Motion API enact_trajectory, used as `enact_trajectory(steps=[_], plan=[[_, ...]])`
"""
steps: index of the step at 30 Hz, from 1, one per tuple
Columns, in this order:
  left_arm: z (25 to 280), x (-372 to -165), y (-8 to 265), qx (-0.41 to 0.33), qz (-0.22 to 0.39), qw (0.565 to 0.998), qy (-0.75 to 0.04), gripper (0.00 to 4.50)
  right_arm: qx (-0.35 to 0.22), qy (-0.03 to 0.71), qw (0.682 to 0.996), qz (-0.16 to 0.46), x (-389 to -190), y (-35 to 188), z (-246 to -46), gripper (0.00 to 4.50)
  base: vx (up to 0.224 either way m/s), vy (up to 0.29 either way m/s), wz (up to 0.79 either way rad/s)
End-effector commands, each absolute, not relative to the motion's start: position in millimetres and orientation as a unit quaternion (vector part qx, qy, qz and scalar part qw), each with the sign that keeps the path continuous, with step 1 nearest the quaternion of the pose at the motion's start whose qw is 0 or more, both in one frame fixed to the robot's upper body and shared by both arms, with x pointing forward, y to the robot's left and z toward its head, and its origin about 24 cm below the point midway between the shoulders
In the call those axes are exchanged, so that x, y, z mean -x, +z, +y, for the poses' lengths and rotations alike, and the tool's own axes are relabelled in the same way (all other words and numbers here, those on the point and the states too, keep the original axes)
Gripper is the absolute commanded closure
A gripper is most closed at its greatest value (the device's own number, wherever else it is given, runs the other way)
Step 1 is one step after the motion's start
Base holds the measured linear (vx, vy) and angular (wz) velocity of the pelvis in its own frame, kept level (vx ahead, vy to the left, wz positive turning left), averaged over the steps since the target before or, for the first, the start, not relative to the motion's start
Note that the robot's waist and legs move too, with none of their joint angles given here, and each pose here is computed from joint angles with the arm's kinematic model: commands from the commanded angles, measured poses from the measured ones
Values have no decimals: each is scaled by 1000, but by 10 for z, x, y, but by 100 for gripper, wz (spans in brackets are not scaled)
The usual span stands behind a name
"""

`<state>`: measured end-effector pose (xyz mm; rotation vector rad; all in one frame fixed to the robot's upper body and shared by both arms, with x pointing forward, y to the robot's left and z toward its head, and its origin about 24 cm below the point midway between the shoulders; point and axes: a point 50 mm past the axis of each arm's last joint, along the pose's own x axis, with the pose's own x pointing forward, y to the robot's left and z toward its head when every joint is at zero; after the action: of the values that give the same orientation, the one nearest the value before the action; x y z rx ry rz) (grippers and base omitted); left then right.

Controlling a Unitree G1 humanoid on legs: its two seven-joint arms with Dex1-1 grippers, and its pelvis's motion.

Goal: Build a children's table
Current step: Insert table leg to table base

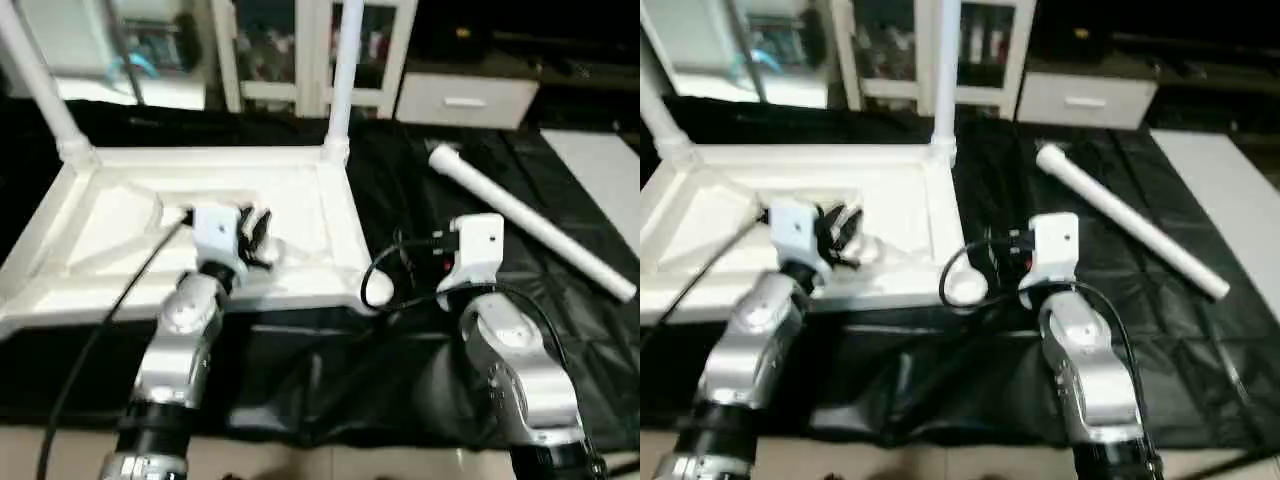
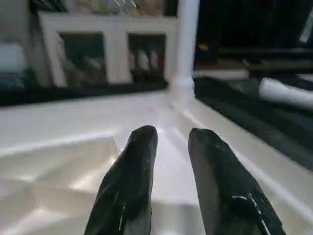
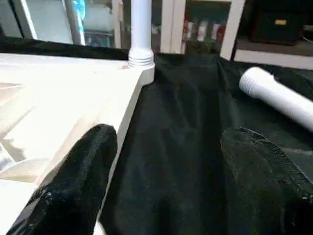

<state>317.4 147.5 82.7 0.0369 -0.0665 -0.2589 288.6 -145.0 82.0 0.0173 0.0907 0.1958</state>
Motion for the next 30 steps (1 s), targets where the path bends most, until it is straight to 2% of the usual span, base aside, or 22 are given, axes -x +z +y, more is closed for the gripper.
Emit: enact_trajectory(steps=[1, 15, 18, 21, 28, 30], plan=[[1395, -3174, 879, -25, -35, 990, -132, 313, -5, 91, 995, 41, -2923, 839, -1506, 75, -45, -228, 50], [1293, -3160, 924, -63, -28, 990, -125, 313, 15, 69, 997, 45, -2946, 806, -1644, 75, -31, -248, 58], [1262, -3132, 848, -9, 6, 990, -142, 313, 2, 38, 998, 52, -2957, 781, -1728, 75, -71, -308, 59], [1285, -3109, 850, -13, 6, 990, -142, 313, -15, 31, 998, 49, -2970, 793, -1773, 75, -66, -280, 63], [1316, -3077, 843, -32, 18, 990, -140, 313, -10, 13, 997, 71, -3049, 765, -1866, 75, -47, -179, 14], [1240, -3004, 880, -12, 11, 979, -205, 307, -13, 6, 997, 80, -3111, 795, -2003, 59, -98, 36, -4]])
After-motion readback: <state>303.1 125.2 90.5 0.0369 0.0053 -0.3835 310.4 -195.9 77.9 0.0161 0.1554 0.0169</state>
